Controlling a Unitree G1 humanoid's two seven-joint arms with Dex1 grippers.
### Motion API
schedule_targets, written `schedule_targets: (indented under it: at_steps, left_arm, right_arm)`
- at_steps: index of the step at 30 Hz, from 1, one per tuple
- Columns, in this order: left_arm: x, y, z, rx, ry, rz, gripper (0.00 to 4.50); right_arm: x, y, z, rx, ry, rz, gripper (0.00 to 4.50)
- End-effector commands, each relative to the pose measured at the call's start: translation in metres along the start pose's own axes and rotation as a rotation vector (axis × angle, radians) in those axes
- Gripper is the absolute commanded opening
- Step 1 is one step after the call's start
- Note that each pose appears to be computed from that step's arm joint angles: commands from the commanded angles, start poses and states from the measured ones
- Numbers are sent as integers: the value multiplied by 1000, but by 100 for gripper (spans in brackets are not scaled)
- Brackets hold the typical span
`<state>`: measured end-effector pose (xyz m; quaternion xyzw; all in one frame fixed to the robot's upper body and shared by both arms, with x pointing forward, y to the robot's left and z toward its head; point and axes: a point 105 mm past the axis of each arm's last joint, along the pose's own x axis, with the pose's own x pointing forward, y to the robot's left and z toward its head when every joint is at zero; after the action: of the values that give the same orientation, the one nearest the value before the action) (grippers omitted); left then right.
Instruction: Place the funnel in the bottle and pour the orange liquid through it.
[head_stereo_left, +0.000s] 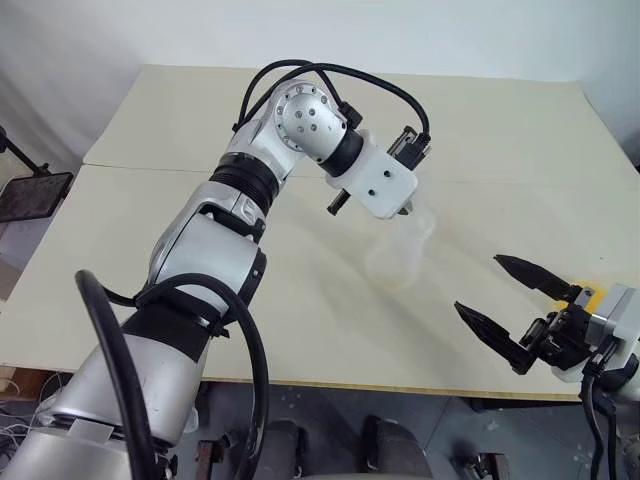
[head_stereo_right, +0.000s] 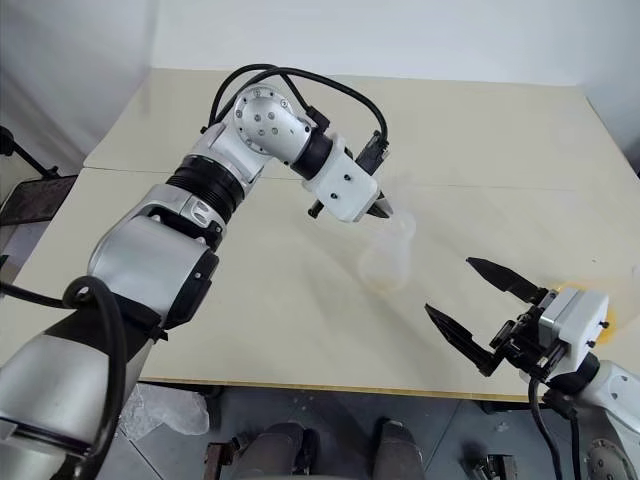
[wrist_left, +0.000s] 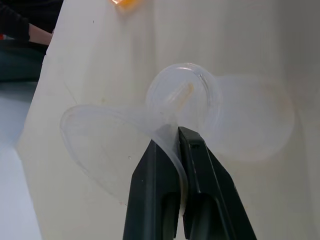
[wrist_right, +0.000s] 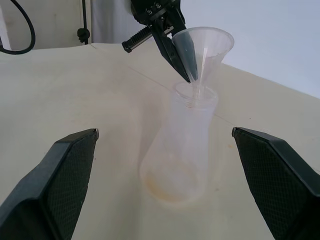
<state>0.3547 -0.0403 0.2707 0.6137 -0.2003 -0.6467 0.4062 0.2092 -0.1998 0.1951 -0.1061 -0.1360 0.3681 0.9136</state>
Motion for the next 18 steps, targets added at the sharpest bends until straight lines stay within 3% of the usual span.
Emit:
schedule_targets:
  at_steps: [1, 13, 18]
  left_arm:
    - [-3, 16, 11, 56, -5, 17, 71]
    - [-5, 21, 19, 31, -60, 27, 438]
    - [-13, 26, 20, -17, -95, 63, 448]
  right_arm:
    - [-1, 0, 12, -48, -35, -8, 450]
    - [-4, -4, 12, -62, -30, -24, 450]
    - [-4, -7, 13, -70, -28, -28, 450]
